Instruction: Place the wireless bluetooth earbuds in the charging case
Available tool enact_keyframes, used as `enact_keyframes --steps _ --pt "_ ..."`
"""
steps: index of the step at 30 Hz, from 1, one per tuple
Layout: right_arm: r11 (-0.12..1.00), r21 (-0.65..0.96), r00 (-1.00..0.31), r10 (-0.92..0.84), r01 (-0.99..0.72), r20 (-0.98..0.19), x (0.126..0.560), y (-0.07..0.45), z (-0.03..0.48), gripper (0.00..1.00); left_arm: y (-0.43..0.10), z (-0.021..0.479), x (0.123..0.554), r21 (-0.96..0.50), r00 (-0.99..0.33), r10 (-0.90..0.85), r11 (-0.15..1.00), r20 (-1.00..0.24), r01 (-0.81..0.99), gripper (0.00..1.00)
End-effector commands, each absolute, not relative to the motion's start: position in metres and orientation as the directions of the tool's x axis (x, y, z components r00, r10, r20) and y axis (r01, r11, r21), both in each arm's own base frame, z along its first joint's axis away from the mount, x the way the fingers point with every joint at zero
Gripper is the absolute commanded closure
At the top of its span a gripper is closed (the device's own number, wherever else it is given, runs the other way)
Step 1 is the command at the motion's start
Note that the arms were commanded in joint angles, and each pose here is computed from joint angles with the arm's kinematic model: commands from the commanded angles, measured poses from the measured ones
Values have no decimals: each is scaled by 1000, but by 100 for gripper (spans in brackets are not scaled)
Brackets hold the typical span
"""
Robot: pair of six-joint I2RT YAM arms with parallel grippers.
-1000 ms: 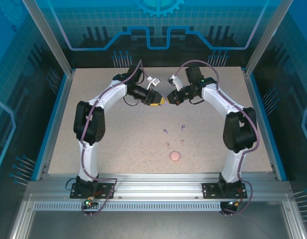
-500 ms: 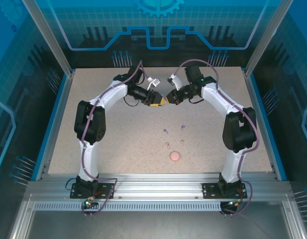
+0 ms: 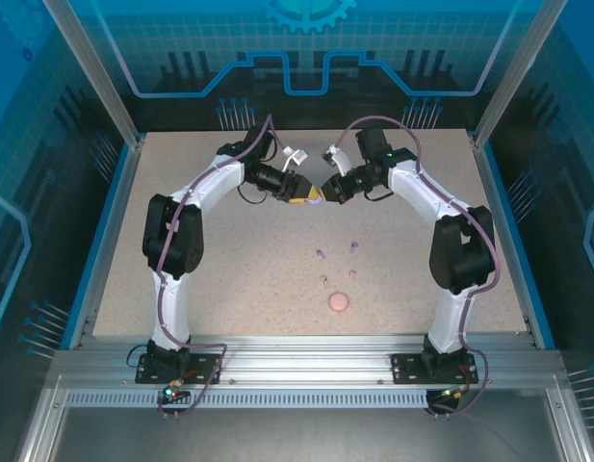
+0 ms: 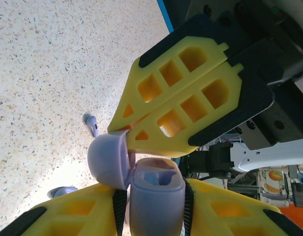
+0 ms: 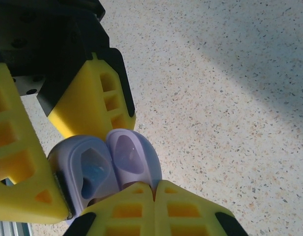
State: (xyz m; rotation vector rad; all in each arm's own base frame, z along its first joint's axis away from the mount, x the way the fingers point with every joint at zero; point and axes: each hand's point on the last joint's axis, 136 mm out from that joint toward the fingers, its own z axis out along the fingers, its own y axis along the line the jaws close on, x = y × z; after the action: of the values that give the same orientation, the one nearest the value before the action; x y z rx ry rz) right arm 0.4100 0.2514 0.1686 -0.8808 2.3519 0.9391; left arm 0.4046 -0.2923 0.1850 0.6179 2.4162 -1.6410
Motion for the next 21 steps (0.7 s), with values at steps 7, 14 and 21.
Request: enact_keyframes --steps 7,14,21 --pt "534 456 -687 -399 -712 -607 410 260 171 100 -293 192 408 -864 -901 241 279 -360 419 68" --pt "534 455 -687 -398 -712 -608 410 260 172 100 -293 191 405 -872 -904 245 266 -351 411 69" --pt "536 456 -689 -396 -710 -607 411 261 172 100 -292 190 403 -873 -903 248 261 -351 411 70"
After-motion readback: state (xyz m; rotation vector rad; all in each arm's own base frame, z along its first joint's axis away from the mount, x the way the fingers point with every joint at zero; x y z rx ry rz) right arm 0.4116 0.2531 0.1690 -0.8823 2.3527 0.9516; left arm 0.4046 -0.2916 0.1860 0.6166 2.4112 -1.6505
